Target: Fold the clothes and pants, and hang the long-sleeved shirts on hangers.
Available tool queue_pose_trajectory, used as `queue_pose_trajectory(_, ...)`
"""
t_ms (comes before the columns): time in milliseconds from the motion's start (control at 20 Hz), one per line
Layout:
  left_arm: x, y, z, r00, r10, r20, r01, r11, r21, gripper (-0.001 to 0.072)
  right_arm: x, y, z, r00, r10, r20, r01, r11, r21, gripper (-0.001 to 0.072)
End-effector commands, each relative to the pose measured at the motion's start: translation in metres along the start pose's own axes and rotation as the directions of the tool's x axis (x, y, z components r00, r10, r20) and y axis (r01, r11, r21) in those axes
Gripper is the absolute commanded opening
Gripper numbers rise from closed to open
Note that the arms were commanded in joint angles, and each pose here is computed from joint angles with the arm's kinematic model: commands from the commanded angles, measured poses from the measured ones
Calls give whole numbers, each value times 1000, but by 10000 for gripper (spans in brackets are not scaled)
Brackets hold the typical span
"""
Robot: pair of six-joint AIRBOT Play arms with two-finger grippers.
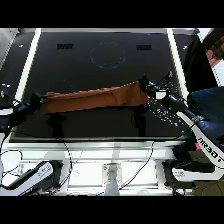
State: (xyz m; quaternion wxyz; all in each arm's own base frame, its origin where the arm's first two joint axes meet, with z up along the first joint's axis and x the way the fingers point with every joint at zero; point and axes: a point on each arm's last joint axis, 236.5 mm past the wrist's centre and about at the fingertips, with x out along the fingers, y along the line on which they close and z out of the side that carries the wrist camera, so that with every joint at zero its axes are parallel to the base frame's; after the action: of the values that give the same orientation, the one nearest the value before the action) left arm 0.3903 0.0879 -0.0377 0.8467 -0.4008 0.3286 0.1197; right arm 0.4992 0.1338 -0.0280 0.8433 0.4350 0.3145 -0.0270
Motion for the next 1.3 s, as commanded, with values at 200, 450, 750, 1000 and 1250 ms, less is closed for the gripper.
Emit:
queue_pose_trajectory(200,5,-11,-5,1000,-18,0,18,1000,-9,31,3,0,-7,1000,-1,-7,1,1000,-9,14)
queue_pose_trajectory(450,5,-12,-6,1000,-20,-4,20,1000,-6,708,3,1,-6,1000,0,-3,0,1000,-12,411)
queue_pose_trajectory(750,-10,-13,29,991,-3,130,-5,998,62,705,-4,11,-1,1000,22,7,-21,995,-94,410)
queue_pose_trajectory(1000,-53,-17,87,955,-13,295,-44,981,186,698,-20,30,8,998,60,22,-53,968,-245,410)
queue_pose_trajectory(1250,-36,34,19,992,77,-104,-38,940,340,581,-26,33,4,998,58,-6,-57,945,-321,409)
